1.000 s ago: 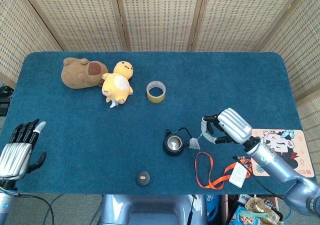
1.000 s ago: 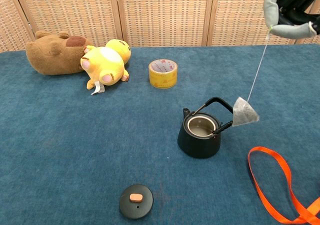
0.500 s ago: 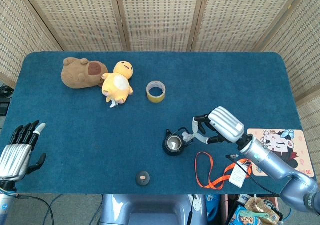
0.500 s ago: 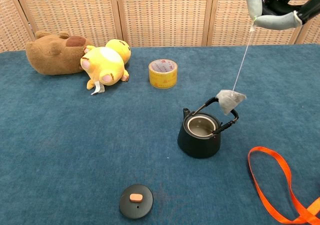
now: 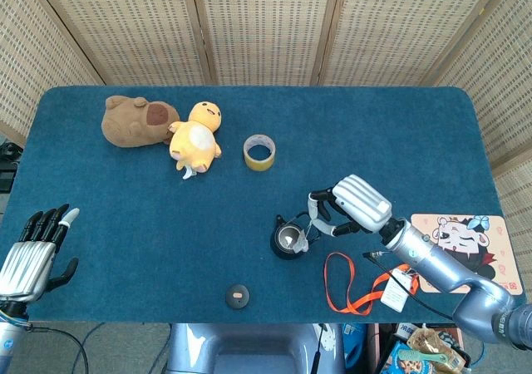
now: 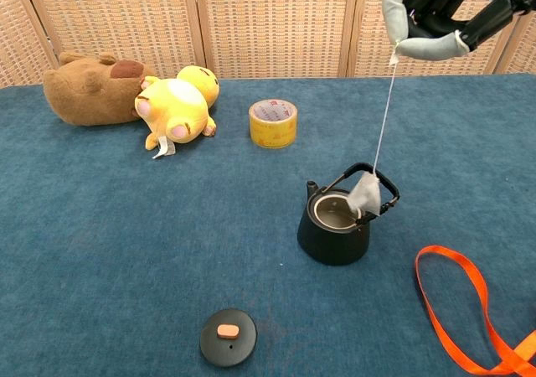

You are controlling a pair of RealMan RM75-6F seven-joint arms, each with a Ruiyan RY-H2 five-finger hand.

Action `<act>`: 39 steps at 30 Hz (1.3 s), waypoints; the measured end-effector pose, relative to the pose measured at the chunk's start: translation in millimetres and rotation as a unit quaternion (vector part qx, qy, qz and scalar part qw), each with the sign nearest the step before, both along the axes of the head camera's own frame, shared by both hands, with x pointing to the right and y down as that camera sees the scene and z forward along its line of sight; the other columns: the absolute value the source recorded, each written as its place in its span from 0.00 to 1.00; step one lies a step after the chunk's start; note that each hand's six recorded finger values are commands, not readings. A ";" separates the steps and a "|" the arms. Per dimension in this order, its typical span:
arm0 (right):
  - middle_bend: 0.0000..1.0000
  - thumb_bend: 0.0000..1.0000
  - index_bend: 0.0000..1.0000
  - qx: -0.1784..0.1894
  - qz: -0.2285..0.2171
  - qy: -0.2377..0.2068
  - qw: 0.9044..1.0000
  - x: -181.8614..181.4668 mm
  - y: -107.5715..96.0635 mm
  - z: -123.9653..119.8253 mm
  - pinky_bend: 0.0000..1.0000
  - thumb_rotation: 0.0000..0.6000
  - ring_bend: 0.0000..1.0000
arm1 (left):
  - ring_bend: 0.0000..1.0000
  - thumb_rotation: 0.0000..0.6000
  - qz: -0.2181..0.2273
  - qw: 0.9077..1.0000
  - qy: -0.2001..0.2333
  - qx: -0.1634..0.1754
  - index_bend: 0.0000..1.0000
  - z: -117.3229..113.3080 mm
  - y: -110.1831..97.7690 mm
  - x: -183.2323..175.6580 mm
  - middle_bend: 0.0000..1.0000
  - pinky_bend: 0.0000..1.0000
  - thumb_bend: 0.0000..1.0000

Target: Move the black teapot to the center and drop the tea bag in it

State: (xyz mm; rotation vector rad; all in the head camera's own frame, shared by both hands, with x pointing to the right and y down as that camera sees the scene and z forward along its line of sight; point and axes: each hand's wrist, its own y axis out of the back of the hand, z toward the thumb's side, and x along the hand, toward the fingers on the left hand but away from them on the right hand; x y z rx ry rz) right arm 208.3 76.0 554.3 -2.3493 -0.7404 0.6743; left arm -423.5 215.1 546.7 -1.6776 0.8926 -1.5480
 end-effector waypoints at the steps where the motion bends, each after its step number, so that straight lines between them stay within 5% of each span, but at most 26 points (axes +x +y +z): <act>1: 0.80 0.65 0.68 -0.001 -0.001 0.000 1.000 -1.4 0.0 0.3 0.93 1.00 0.86 | 0.00 1.00 -0.001 1.000 0.000 -0.001 0.00 0.7 0.2 -0.7 0.00 0.00 0.43; 39: 0.80 0.64 0.68 -0.043 -0.027 0.024 0.998 -30.6 7.1 36.7 0.93 1.00 0.86 | 0.00 1.00 -0.023 1.000 -0.001 -0.021 0.00 10.2 13.0 -17.2 0.00 0.00 0.43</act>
